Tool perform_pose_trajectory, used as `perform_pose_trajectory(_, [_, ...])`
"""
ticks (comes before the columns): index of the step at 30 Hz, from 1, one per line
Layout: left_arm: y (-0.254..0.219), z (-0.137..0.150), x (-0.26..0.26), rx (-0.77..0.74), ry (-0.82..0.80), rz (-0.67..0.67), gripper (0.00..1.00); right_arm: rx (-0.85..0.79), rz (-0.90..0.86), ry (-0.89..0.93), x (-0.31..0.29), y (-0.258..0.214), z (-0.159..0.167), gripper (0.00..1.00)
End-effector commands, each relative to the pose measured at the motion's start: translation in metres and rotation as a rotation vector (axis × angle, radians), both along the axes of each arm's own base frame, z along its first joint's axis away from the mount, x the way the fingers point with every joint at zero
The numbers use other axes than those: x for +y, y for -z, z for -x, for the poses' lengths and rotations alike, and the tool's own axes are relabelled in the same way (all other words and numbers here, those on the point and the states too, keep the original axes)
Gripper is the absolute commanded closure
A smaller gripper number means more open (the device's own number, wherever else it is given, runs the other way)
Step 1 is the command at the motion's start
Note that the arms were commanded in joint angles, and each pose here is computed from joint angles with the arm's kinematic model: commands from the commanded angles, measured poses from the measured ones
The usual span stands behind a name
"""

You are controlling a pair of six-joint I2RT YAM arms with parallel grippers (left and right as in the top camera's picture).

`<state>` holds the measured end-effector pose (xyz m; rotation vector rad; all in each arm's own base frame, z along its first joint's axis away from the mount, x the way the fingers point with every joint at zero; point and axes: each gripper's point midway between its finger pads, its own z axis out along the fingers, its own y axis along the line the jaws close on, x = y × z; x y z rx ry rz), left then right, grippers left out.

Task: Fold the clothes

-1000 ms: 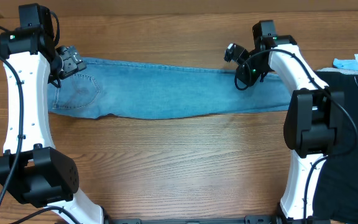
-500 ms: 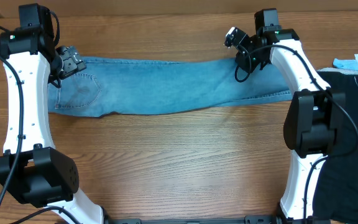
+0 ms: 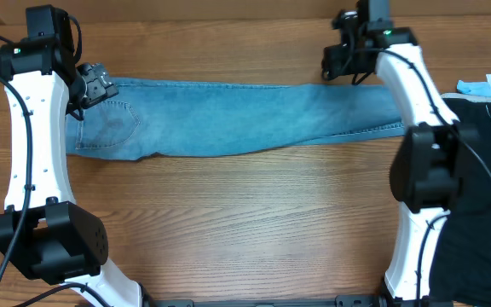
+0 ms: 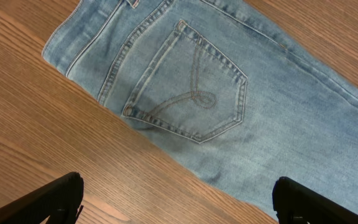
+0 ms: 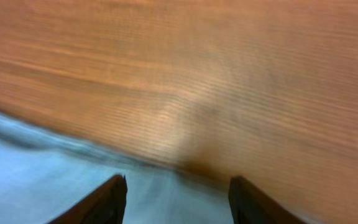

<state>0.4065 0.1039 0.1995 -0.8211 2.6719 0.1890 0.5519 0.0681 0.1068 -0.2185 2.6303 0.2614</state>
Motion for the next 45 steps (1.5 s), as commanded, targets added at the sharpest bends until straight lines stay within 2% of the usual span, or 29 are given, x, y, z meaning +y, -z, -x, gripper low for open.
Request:
perform_pose_trajectory(1, [0.003, 0.001, 0.003, 0.008, -0.008, -0.011, 0.0, -0.017, -0.101, 0.037, 0.012, -0.075, 0.028, 0.44])
perform_pose_trajectory(2, [0.003, 0.001, 0.003, 0.008, -0.008, -0.011, 0.0, 0.004, -0.093, -0.001, 0.019, -0.073, 0.035, 0.44])
perform_pose_trajectory(5, [0.003, 0.001, 0.003, 0.008, -0.008, -0.011, 0.0, 0.0, -0.013, -0.318, 0.064, -0.065, 0.058, 0.47])
perform_pose_trajectory(6, [0.003, 0.001, 0.003, 0.008, -0.008, -0.011, 0.0, -0.069, 0.024, -0.457, 0.091, -0.067, 0.058, 0.43])
perform_pose_trajectory(7, [0.003, 0.001, 0.003, 0.008, -0.008, -0.011, 0.0, -0.11, -0.001, -0.501, 0.114, -0.073, 0.057, 0.27])
perform_pose_trajectory(8, [0.003, 0.001, 0.003, 0.008, -0.008, -0.011, 0.0, -0.126, -0.041, -0.514, 0.132, -0.078, 0.059, 0.2])
perform_pose_trajectory(9, [0.003, 0.001, 0.003, 0.008, -0.008, -0.011, 0.0, -0.135, -0.099, -0.562, 0.156, -0.084, 0.067, 0.3])
perform_pose_trajectory(10, [0.003, 0.001, 0.003, 0.008, -0.008, -0.011, 0.0, -0.191, -0.097, -0.684, 0.177, -0.086, 0.071, 0.48])
perform_pose_trajectory(12, [0.003, 0.001, 0.003, 0.008, -0.008, -0.011, 0.0, -0.241, -0.028, -0.829, 0.198, -0.073, 0.076, 0.51])
perform_pose_trajectory(17, [0.003, 0.001, 0.003, 0.008, -0.008, -0.011, 0.0, -0.333, 0.123, -1.17, 0.246, 0.005, 0.071, 0.64])
perform_pose_trajectory(19, [0.003, 0.001, 0.003, 0.008, -0.008, -0.011, 0.0, -0.364, 0.127, -1.172, 0.254, 0.029, 0.058, 0.64])
perform_pose_trajectory(26, [0.003, 0.001, 0.003, 0.009, -0.008, -0.011, 0.0, -0.446, 0.157, -1.168, 0.264, 0.065, 0.03, 0.62])
perform_pose_trajectory(30, [0.003, 0.001, 0.003, 0.009, -0.008, -0.011, 0.0, -0.387, 0.206, -1.156, 0.256, 0.103, 0.028, 0.62])
perform_pose_trajectory(32, [0.003, 0.001, 0.003, 0.009, -0.008, -0.011, 0.0, -0.387, 0.209, -1.154, 0.256, 0.106, 0.026, 0.62])
perform_pose_trajectory(34, [0.003, 0.001, 0.003, 0.009, -0.008, -0.011, 0.0, -0.392, 0.21, -1.152, 0.255, 0.106, 0.025, 0.72])
perform_pose_trajectory(36, [0.003, 0.001, 0.003, 0.009, -0.008, -0.011, 0.0, -0.394, 0.211, -1.145, 0.252, 0.105, 0.023, 0.94])
perform_pose_trajectory(42, [0.003, 0.001, 0.003, 0.009, -0.008, -0.011, 0.0, -0.453, 0.212, -1.122, 0.257, 0.085, 0.011, 0.96])
perform_pose_trajectory(45, [0.003, 0.001, 0.003, 0.009, -0.008, -0.011, 0.0, -0.547, 0.197, -1.059, 0.265, 0.033, -0.004, 0.96])
